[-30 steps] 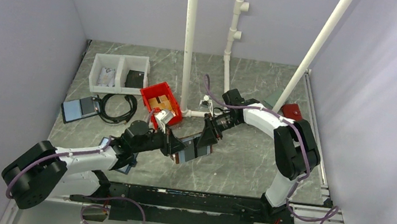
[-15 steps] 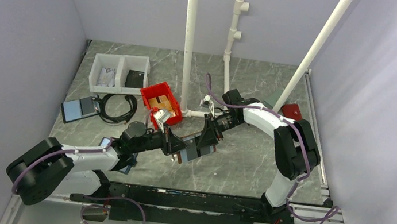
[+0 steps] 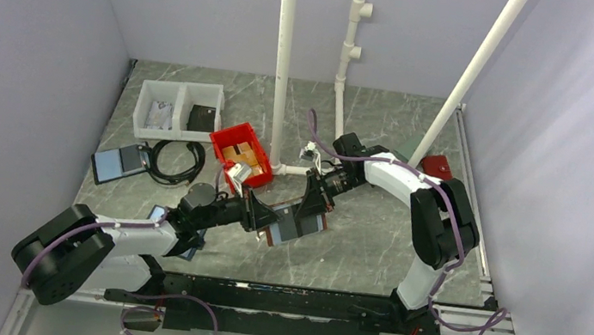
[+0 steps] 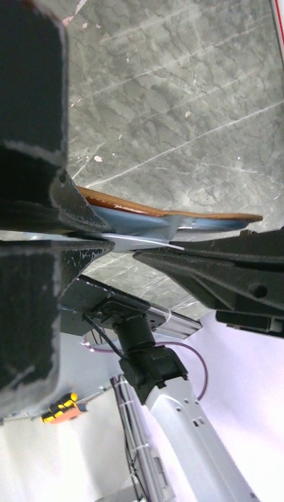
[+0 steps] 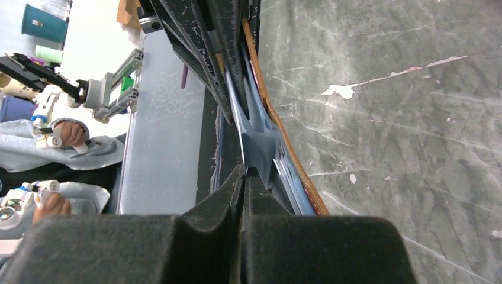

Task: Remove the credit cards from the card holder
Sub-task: Remove the credit card from the card holder, then place the credit card in the storage box.

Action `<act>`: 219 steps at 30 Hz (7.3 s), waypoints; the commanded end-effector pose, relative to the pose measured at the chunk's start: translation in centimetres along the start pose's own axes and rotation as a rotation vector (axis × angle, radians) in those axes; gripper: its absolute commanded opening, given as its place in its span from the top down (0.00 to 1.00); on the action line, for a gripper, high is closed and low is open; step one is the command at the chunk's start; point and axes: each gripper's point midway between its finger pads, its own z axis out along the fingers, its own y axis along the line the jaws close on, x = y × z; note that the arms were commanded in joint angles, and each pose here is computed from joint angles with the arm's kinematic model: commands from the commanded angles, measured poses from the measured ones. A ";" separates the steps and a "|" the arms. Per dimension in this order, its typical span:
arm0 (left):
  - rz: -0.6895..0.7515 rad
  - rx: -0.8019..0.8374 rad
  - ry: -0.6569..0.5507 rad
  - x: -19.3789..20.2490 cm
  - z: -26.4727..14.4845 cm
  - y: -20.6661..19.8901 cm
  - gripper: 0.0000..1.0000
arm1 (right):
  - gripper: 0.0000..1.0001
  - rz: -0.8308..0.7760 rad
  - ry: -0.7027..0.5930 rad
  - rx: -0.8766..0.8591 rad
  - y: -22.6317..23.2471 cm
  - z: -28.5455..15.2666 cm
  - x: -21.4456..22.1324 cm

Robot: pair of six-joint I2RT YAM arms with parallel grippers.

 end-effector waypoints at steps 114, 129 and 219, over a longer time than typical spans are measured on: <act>-0.124 0.040 -0.079 -5.1 -0.8 -3.8 0.07 | 1.00 -0.216 -0.063 0.035 3.1 -4.6 -3.4; 0.045 0.082 -0.096 -4.7 -0.4 -4.8 0.11 | 1.00 -0.176 -0.070 -0.004 2.9 -4.4 -3.2; 0.154 -0.640 -0.084 -26.0 -16.4 15.8 1.00 | 0.53 -0.274 -0.063 0.391 0.9 -8.3 -3.7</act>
